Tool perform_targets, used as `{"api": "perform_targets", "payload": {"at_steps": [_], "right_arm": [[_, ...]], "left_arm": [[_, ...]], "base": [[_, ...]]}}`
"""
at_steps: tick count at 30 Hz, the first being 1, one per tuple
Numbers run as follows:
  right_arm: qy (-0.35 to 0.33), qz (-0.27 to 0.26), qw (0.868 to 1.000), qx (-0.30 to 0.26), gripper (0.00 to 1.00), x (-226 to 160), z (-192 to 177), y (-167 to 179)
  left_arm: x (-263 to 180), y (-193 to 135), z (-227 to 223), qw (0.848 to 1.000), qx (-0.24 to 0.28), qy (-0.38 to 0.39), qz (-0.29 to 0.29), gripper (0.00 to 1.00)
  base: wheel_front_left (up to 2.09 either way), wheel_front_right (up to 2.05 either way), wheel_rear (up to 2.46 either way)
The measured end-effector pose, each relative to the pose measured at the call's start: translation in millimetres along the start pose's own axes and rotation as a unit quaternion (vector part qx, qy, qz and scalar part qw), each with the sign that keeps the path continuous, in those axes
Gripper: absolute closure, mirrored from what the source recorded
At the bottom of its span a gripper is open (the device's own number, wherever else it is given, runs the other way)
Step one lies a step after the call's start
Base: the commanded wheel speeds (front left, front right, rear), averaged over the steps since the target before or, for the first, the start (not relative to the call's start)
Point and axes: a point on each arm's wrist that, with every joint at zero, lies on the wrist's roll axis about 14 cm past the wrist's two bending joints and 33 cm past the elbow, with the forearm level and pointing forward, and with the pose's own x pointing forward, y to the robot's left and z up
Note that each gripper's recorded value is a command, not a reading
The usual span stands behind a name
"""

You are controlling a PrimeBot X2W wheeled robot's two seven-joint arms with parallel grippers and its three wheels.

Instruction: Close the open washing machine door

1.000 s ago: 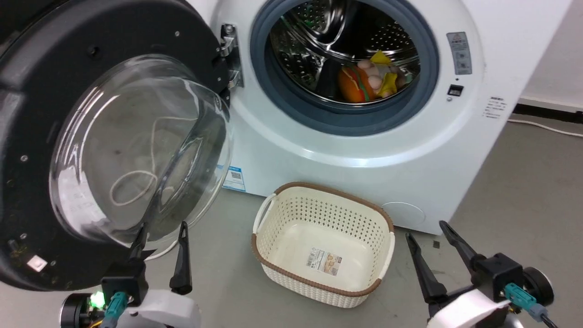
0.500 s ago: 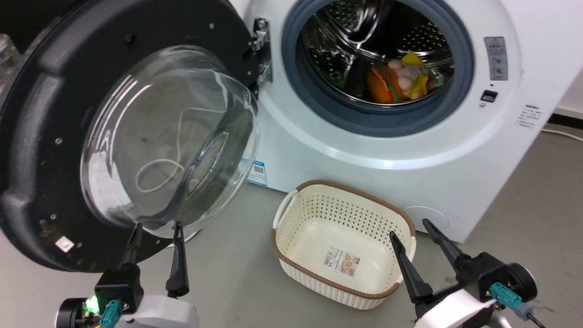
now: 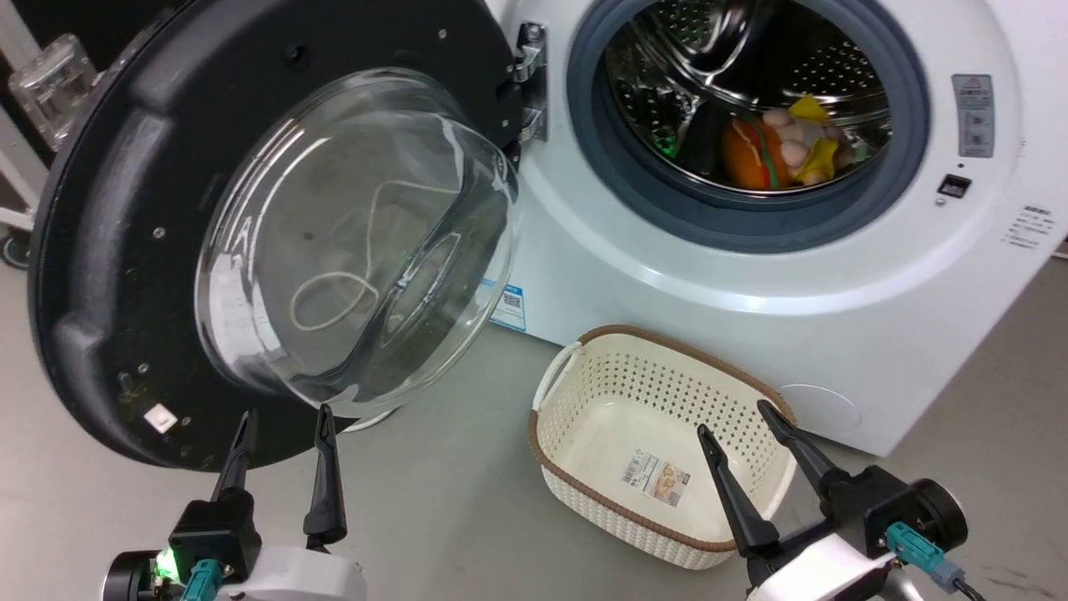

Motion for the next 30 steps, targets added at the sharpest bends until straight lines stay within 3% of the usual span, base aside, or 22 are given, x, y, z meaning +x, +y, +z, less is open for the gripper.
{"api": "perform_targets", "payload": {"at_steps": [1, 2, 10, 20, 25, 30], "right_arm": [[-0.001, 0.002, 1.0, 0.001, 0.0, 1.1, -0.1, 1.4], [0.0, 0.005, 1.0, 0.003, 0.0, 2.0, -0.6, 2.8], [-0.007, 0.02, 1.0, 0.007, 0.0, 8.9, -0.8, 11.4], [-0.014, 0.034, 0.999, 0.013, 0.0, 16.4, -1.8, 18.9], [-0.021, 0.04, 0.999, 0.015, 0.0, 19.3, 0.1, 22.1], [-0.023, 0.041, 0.999, 0.022, 0.0, 19.2, -0.9, 23.4]], "left_arm": [[-0.7, 1.5, 0.0, 1.0, 0.001, 0.0, 0.002, 0.81], [-1.4, 2.1, 0.4, 1.0, 0.001, -0.001, 0.003, 1.0], [-3.1, 28.0, 36.5, 0.998, 0.008, -0.06, 0.033, 1.0], [6.8, 98.0, 114.9, 0.979, 0.023, -0.181, 0.086, 1.0], [19.9, 150.2, 116.9, 0.976, -0.041, -0.162, 0.137, 1.0], [34.4, 190.4, 84.5, 0.965, -0.171, -0.077, 0.185, 1.0]], "base": [[0.0, 0.0, 0.0], [0.0, 0.0, 0.0], [0.0, 0.0, 0.0], [0.0, 0.0, 0.0], [0.0, 0.0, 0.0], [0.0, 0.0, 0.0]]}}
